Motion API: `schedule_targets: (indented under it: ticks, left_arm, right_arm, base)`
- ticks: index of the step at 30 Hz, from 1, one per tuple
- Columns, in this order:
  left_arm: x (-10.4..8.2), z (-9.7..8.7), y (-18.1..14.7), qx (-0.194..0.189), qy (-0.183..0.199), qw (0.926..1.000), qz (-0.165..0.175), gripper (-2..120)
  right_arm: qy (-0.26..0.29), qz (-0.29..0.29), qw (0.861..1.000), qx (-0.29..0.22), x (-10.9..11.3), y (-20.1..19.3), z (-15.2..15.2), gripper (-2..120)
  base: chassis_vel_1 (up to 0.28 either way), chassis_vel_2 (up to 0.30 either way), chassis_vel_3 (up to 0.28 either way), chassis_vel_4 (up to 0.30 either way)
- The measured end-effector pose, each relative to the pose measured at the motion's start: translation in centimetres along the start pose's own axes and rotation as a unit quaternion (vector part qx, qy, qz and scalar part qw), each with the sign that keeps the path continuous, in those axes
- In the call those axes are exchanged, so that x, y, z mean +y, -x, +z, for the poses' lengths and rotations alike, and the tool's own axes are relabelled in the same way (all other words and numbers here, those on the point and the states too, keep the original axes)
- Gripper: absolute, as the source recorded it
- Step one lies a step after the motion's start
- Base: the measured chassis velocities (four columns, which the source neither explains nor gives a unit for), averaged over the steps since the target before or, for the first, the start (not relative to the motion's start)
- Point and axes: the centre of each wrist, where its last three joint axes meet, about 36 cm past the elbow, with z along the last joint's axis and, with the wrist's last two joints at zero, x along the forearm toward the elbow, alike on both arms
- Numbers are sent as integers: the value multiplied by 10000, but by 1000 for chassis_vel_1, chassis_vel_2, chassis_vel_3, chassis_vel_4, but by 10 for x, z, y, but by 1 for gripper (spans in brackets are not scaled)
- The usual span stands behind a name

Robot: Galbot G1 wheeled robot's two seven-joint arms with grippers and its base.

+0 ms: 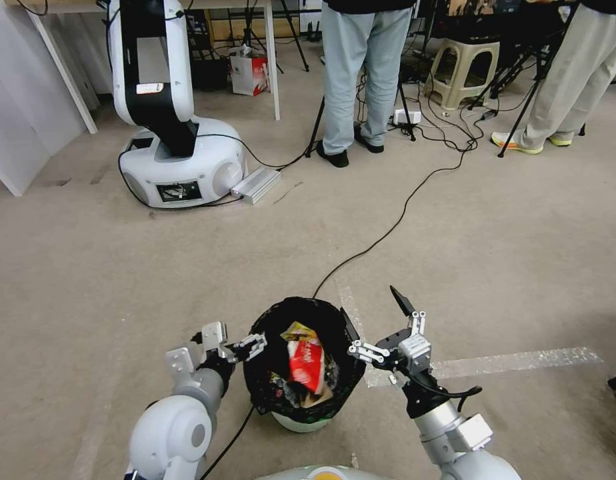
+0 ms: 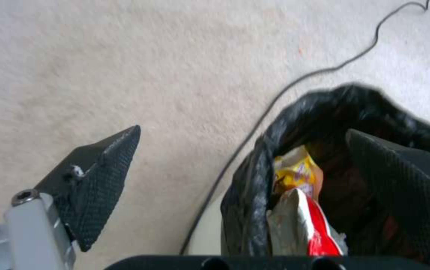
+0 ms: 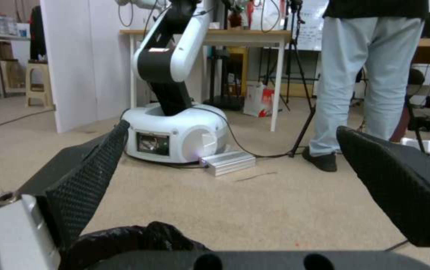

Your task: Pick up the trash bin, then pick up the garbage from the floor and place it into the trash bin.

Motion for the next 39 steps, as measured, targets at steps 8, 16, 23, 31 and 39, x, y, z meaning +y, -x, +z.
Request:
schedule_targets:
  ticks: [8, 16, 23, 31, 39]
  left_arm:
    - [-7, 6, -42, -734, 782, 9929, -508, 100]
    - [12, 46, -39, -2230, 1995, 9524, -580, 100]
    - [27, 80, -33, -2757, 2229, 9339, -457, 100]
    - [28, 84, -26, -3003, 2371, 9229, -443, 100]
    - [28, 84, -25, -2988, 2358, 9236, -458, 100]
  right_arm:
    - [-83, 230, 9997, -76, -4, 2, 0, 100]
    - [-50, 844, 9961, -265, -4, 13, -9, 100]
    - [-83, 1227, 9919, -315, -3, 14, -7, 100]
    - [-162, 1321, 9907, -266, -2, 11, -2, 100]
    - [-163, 1321, 9908, -261, -2, 11, -2, 100]
  base:
    - [0, 0, 0, 0]
    - [0, 0, 0, 0]
    - [0, 0, 0, 0]
    - [0, 0, 0, 0]
    - [0, 0, 0, 0]
